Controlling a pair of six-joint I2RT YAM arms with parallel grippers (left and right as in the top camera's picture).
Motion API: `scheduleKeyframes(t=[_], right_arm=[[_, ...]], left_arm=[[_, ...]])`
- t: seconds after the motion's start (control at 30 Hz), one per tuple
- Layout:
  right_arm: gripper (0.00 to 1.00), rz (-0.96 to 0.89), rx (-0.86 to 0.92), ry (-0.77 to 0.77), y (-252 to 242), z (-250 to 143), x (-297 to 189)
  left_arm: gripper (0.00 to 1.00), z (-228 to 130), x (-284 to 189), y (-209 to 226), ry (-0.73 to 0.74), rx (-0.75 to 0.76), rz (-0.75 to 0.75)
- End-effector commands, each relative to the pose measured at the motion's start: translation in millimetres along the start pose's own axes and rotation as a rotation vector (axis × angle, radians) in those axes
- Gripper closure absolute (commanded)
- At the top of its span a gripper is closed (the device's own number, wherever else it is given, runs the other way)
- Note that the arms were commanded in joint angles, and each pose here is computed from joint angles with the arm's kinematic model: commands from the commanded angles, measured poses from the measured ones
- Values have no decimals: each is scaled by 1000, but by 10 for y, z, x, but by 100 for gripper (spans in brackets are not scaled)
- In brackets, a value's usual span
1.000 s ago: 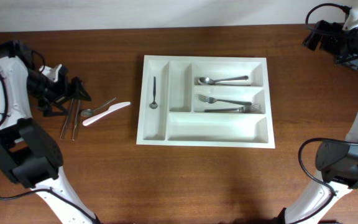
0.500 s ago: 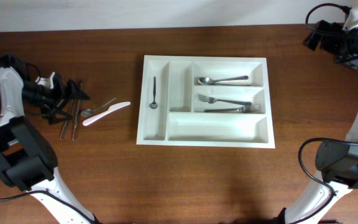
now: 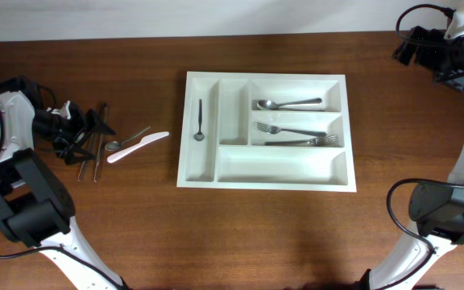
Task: Pack container
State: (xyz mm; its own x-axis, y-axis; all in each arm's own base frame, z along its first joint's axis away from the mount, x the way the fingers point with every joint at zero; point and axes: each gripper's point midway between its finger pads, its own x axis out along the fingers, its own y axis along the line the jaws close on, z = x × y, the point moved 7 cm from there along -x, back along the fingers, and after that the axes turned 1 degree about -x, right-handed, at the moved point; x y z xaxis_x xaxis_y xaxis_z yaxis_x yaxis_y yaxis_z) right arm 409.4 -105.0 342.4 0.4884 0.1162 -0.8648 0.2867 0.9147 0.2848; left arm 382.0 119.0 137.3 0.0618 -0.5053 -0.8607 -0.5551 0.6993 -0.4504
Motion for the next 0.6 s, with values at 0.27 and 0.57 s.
scheduleKeyframes(t=[0.27,0.57], right_arm=[[1,14,1,12,30,-6,41],[1,14,1,12,30,-6,40]], left_arm=[[16,149,9,97,-94,-89,98],[16,191,317,92,-22,-97,112]])
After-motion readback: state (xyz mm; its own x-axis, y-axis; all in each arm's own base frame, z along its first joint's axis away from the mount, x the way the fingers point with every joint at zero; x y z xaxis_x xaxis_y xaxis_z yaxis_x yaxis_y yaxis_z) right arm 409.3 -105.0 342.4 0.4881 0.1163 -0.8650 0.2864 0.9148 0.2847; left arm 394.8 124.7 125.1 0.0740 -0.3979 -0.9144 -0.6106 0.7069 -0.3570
